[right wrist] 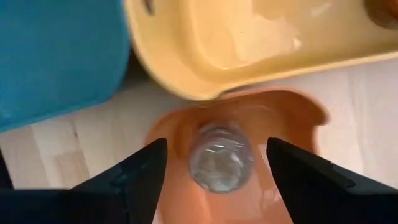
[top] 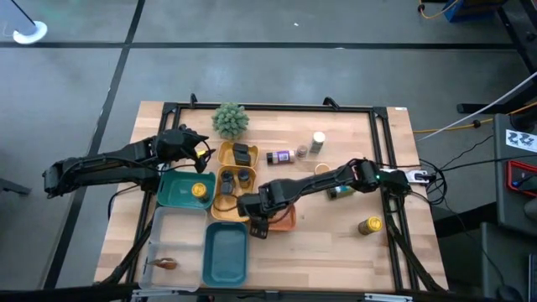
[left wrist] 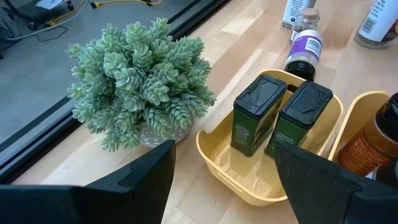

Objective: Sort spices by type
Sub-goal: Put the brown seasoning bottle into the orange bin

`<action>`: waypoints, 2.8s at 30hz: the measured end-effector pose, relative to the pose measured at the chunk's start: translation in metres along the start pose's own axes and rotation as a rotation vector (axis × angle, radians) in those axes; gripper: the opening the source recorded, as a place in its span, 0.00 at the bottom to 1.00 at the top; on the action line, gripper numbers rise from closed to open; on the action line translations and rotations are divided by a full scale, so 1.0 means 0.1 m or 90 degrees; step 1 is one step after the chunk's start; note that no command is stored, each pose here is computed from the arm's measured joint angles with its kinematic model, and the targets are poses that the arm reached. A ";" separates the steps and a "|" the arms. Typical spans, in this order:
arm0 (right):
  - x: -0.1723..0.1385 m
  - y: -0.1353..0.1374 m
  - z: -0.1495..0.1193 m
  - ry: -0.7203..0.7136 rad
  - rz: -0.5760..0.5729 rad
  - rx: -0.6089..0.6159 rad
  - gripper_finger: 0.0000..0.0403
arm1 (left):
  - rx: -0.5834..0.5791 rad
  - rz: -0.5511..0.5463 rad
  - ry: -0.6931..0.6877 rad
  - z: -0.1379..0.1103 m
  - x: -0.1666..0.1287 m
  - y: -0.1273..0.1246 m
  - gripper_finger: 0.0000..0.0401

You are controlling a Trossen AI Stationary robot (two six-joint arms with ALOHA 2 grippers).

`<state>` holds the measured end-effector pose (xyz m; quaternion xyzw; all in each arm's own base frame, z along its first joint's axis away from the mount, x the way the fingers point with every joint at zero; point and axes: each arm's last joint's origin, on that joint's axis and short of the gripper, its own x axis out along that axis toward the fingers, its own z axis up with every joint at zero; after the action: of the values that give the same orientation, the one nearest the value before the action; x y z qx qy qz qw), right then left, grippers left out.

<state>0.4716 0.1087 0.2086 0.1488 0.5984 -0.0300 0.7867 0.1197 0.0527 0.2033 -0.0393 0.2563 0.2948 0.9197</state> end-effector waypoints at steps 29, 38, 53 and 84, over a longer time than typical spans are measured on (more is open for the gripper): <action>-0.78 -1.76 0.29 0.186 -0.170 -0.152 0.68 | -0.002 0.000 0.001 0.00 0.00 0.00 0.65; -0.71 -2.43 0.21 0.239 -0.159 -0.065 0.68 | -0.002 0.000 0.003 0.00 0.00 0.00 0.65; -0.43 -2.62 0.00 0.333 -0.144 -0.037 0.68 | 0.001 0.000 0.003 0.00 0.00 0.00 0.65; -0.11 -2.69 -0.11 0.331 -0.150 -0.015 0.47 | 0.000 0.000 0.003 0.00 0.00 0.00 0.65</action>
<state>0.3975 -0.1461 0.1634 0.0715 0.7936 -0.0753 0.5996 0.1196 0.0526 0.2029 -0.0396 0.2583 0.2948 0.9191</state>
